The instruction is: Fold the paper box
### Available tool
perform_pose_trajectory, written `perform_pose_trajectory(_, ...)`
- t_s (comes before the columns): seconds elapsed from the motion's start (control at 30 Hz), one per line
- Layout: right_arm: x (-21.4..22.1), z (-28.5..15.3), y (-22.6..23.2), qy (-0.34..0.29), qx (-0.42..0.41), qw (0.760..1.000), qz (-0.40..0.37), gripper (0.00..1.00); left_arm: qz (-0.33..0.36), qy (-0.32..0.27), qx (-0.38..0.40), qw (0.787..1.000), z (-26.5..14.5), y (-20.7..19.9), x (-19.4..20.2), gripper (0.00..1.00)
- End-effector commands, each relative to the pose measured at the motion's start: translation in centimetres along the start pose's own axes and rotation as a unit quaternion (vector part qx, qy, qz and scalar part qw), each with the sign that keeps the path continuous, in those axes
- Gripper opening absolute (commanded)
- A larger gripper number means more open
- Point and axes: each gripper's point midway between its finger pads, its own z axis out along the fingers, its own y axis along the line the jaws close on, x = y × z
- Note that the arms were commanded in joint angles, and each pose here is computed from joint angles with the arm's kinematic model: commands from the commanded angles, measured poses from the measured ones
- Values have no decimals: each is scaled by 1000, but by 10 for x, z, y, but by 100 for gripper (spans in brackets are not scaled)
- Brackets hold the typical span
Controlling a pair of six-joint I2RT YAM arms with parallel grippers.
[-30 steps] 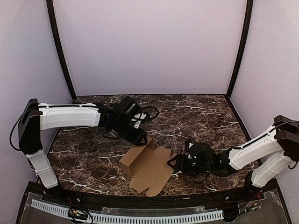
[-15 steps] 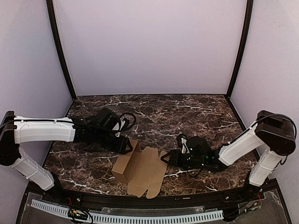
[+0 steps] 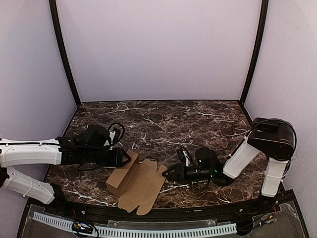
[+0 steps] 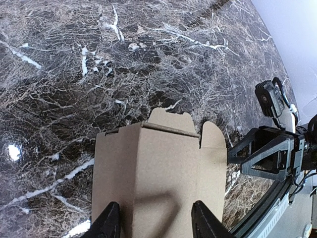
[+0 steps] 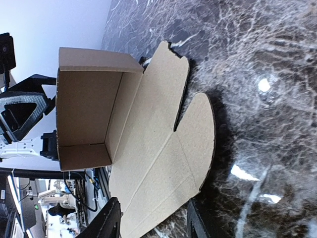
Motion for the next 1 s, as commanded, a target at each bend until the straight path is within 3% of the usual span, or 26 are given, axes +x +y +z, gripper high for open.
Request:
perform_pose_trajectory(0.0, 0, 2, 28, 9, -73, 997, 6, 44, -33, -41, 18, 998, -7, -1, -10, 48)
perform_pose_trajectory(0.5, -8, 3, 49, -16, -100, 995, 6, 38, -48, -75, 15, 996, -28, 4, -19, 49)
perform_pose_trajectory(0.97, -36, -25, 107, -56, -93, 990, -93, 39, -86, -130, 46, 987, -56, -4, -41, 50)
